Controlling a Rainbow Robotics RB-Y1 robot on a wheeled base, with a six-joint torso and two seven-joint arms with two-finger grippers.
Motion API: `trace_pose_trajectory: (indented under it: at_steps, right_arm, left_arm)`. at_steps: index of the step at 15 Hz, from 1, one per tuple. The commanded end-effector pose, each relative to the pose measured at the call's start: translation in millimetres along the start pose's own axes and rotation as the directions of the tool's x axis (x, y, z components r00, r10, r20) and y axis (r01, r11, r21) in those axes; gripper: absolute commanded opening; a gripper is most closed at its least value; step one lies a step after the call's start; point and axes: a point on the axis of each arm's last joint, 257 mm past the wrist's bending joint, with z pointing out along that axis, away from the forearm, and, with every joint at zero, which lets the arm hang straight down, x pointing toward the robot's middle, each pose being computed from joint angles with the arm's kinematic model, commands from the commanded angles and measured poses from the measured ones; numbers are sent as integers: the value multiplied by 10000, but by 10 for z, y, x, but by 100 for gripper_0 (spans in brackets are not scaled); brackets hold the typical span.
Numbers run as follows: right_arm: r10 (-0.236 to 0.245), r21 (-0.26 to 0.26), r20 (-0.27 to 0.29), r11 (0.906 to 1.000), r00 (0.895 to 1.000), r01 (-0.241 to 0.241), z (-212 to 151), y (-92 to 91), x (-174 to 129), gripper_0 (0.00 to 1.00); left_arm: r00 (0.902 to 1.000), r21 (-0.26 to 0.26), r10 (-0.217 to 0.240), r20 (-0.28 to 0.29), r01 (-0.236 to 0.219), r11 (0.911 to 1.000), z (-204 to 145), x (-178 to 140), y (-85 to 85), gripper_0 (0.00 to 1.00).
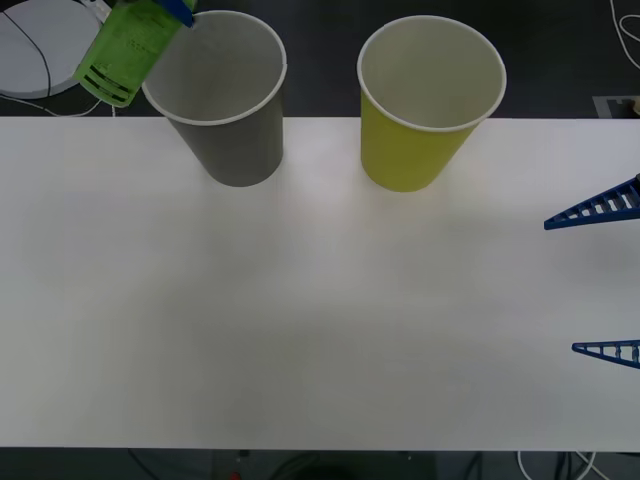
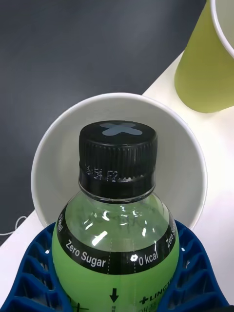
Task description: Put the can into the green bin and the plastic bottle into the gray bin
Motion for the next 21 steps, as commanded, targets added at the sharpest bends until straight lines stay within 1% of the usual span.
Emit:
trace_pose_trajectory:
  at_steps: [1, 3, 6, 7, 10, 12, 21]
  right_arm:
    - [0, 0, 0, 10000, 10000, 0, 0, 0, 0, 100]
    - [0, 0, 0, 10000, 10000, 0, 0, 0, 0, 100]
    - [0, 0, 0, 10000, 10000, 0, 0, 0, 0, 100]
    - [0, 0, 0, 10000, 10000, 0, 0, 0, 0, 100]
    - [0, 0, 0, 10000, 10000, 0, 0, 0, 0, 100]
    - [0, 0, 0, 10000, 10000, 0, 0, 0, 0, 100]
    - [0, 0, 0, 10000, 10000, 0, 0, 0, 0, 100]
  left_arm:
    - [9998, 131, -173, 27, 173, 9998, 12, -128, -16, 0]
    - [9994, 211, -352, 45, 351, 9992, 13, -200, -19, 0]
    - [9988, 340, -492, 29, 491, 9982, 63, -298, -67, 0]
    - [9987, 316, -497, 96, 494, 9983, 84, -336, -69, 0]
    - [9985, 14, -399, 378, 399, 9992, 104, -463, -40, 0]
    - [9981, -58, -363, 508, 366, 9993, 124, -524, -51, 0]
    - [9971, 132, -390, 658, 382, 9992, 159, -595, -137, 0]
